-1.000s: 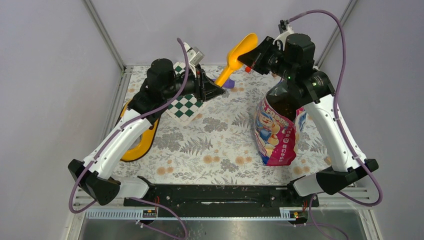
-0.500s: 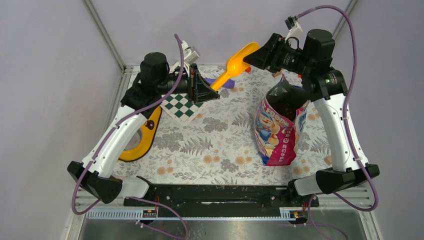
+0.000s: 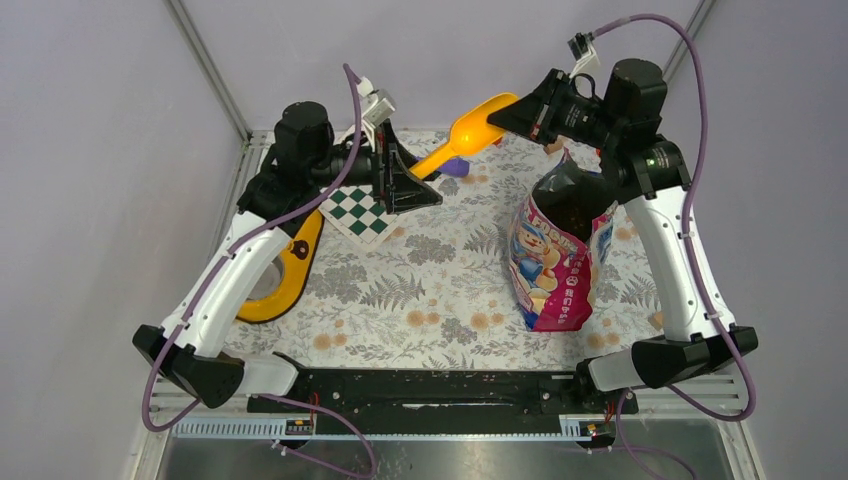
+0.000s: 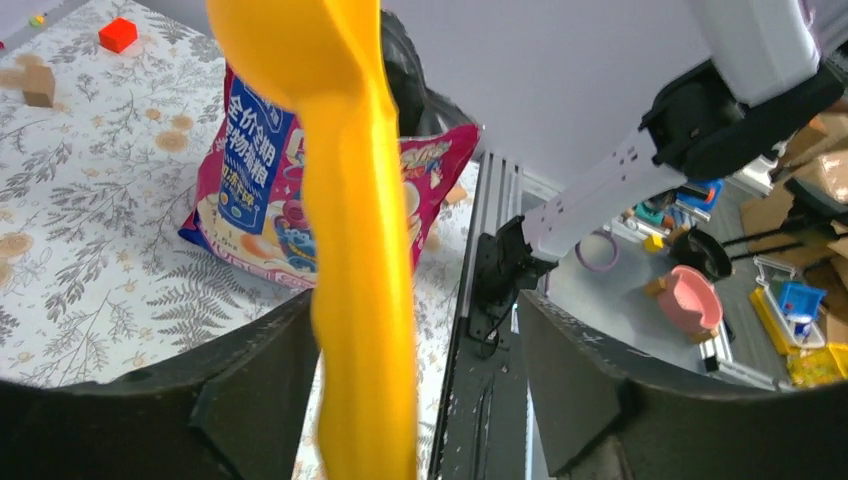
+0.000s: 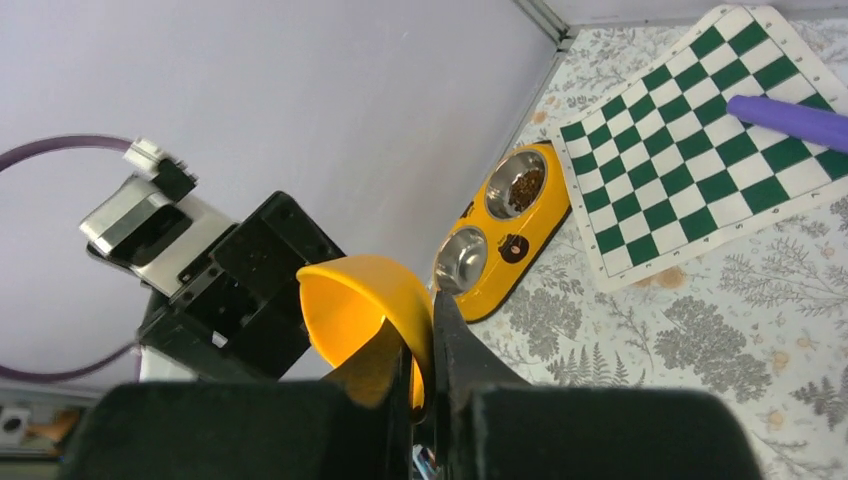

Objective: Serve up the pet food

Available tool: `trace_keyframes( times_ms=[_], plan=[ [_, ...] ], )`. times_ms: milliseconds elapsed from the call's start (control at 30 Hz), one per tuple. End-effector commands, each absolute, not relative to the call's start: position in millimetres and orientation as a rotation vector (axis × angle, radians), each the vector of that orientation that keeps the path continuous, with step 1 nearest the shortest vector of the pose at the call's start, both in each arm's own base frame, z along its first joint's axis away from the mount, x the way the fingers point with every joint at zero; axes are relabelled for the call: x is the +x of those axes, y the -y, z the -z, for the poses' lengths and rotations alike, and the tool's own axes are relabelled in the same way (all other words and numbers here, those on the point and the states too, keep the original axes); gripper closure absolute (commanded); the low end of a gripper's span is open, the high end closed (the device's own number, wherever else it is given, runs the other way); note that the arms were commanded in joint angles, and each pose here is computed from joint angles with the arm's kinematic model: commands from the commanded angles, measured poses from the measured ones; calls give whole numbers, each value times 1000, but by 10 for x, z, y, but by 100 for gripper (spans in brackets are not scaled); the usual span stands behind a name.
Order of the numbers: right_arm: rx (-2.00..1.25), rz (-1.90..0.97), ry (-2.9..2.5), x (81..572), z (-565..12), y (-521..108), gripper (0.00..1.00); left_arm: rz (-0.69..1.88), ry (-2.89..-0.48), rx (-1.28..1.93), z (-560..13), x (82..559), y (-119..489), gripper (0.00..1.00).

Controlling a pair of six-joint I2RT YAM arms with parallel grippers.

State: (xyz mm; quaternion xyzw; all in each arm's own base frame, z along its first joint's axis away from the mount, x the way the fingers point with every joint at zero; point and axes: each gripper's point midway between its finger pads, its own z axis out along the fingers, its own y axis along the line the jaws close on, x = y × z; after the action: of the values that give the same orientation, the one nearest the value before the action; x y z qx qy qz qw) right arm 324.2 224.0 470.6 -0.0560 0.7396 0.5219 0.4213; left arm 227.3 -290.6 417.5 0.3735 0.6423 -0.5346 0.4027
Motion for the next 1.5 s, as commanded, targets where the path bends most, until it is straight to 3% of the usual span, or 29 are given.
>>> trace_keyframes(
  times_ms=[0, 433, 767, 1167, 1467],
  plan=[
    [86, -1379, -1737, 3302, -4939, -2168, 100, 1315, -1452, 790, -4659, 2397, 2894, 25],
    [573, -1446, -1532, 3490, -4962, -1829, 100, 1470, -1317, -35, -5242, 2982, 2570, 21],
    [759, -1429, -1591, 3609, -4668, -1860, 100, 1514, -1301, -78, -5283, 3151, 2649, 21],
    [691, -1498, -1699, 3637, -4561, -2209, 100, 1533, -1315, -86, -5233, 3269, 2733, 23],
    [723, -1503, -1735, 3728, -4427, -2270, 100, 1538, -1306, -41, -5252, 3220, 2755, 37]
  ],
)
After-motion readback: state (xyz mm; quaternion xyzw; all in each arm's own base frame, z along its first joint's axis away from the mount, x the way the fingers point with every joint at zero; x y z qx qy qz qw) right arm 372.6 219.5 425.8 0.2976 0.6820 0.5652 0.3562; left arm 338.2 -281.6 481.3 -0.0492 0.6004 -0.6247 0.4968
